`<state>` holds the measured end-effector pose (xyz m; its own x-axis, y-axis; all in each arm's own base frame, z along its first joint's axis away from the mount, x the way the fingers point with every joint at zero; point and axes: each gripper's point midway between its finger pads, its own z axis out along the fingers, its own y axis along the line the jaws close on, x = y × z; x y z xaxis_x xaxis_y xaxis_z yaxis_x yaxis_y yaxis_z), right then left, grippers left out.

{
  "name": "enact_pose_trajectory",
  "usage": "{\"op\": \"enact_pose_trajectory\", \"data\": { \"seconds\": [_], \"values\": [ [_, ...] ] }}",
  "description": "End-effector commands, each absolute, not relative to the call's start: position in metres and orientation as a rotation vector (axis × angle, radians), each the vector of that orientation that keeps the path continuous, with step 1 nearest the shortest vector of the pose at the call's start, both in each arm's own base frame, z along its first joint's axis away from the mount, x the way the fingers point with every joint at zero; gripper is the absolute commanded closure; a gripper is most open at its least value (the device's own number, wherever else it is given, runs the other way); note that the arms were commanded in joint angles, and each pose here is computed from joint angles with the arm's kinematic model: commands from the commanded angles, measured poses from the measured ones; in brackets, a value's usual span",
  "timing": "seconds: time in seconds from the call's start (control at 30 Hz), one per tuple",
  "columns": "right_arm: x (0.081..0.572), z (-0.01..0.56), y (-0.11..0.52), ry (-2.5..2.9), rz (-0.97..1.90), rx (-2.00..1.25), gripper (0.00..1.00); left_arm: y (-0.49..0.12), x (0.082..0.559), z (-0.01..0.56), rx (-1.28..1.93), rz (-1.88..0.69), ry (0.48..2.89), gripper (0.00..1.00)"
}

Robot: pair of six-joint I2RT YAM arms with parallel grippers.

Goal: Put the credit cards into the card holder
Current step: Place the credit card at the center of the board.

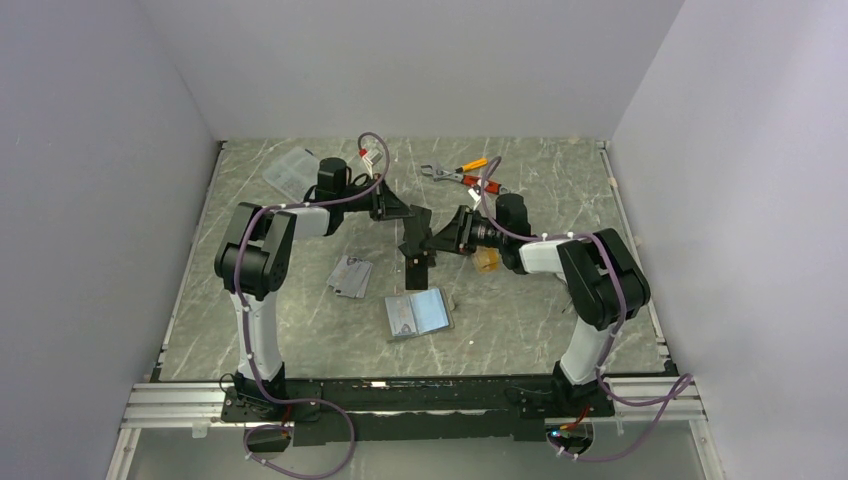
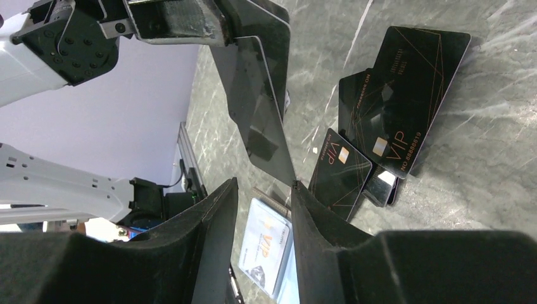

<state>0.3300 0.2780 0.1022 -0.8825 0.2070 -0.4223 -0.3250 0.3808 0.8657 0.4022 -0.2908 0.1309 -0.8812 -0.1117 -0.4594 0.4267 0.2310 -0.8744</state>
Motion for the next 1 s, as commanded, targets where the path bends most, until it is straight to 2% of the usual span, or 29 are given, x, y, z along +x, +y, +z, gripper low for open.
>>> {"op": "enact_pose_trajectory", "data": {
  "seconds": [0.0,0.6,0.97],
  "values": [
    [0.343,0.12,0.283,2.082,1.537,-0.161,0.61,-0.294,0.397,0.162,0.363,-1.732,1.983,1.0],
    [0.339,0.122,0.291,2.067,1.589,-0.18,0.63,-0.298,0.393,0.169,0.374,-1.743,1.967,1.0],
    [0.342,0.137,0.297,2.036,1.62,-0.181,0.83,-0.299,0.393,0.159,0.379,-1.687,1.991,1.0]
  ]
}}
